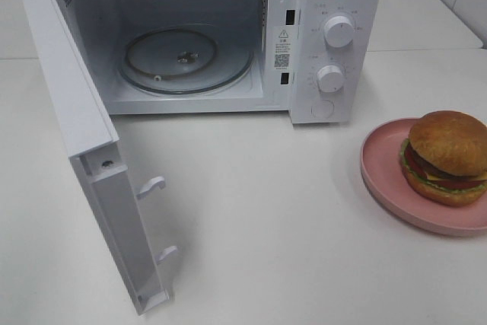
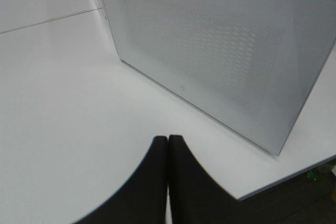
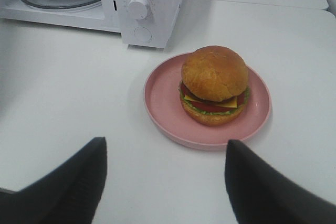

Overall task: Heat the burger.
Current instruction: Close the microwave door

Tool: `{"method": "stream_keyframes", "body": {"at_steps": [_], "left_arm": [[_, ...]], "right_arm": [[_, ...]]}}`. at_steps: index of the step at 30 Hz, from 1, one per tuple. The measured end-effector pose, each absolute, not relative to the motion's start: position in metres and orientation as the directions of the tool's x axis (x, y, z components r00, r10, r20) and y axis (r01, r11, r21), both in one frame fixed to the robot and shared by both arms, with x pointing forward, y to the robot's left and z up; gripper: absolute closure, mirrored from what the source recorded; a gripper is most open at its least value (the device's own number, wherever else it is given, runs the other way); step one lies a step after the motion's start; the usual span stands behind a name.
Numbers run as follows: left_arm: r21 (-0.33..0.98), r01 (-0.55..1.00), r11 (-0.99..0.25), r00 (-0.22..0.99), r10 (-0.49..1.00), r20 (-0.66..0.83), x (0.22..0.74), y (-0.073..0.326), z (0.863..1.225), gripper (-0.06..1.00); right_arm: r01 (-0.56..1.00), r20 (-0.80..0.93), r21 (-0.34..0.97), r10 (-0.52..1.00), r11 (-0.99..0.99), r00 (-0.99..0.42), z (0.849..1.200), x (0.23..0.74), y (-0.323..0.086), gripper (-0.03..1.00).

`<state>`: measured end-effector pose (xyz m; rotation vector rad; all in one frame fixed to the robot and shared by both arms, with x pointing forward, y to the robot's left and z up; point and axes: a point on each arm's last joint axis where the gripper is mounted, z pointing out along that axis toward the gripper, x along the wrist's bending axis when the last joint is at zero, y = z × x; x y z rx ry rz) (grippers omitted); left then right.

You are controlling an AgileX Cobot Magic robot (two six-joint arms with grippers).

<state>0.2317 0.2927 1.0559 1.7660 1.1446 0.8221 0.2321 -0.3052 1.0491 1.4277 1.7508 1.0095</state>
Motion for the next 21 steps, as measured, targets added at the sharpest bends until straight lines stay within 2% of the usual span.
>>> {"method": "stream_keyframes", "body": {"at_steps": [10,14,21], "left_arm": [[0.973,0.179,-0.147,0.329,0.941,0.082,0.239,0.292,1.078,0.94],[0.971,0.189,-0.145,0.325,0.943,0.077,0.250,0.290,1.082,0.94],[0.930,0.324,-0.175,0.329,0.942,0.062,0.290,0.282,1.081,0.94]], "right_arm": [[0.477,-0.017,0.872,0.981,0.108,-0.191,1.049,0.232,-0.305,0.35],[0.477,-0.017,0.872,0.981,0.108,-0.191,1.049,0.232,-0.305,0.35],[0.477,-0.017,0.872,0.981,0.108,-0.191,1.049,0.232,-0.305,0.35]]}}
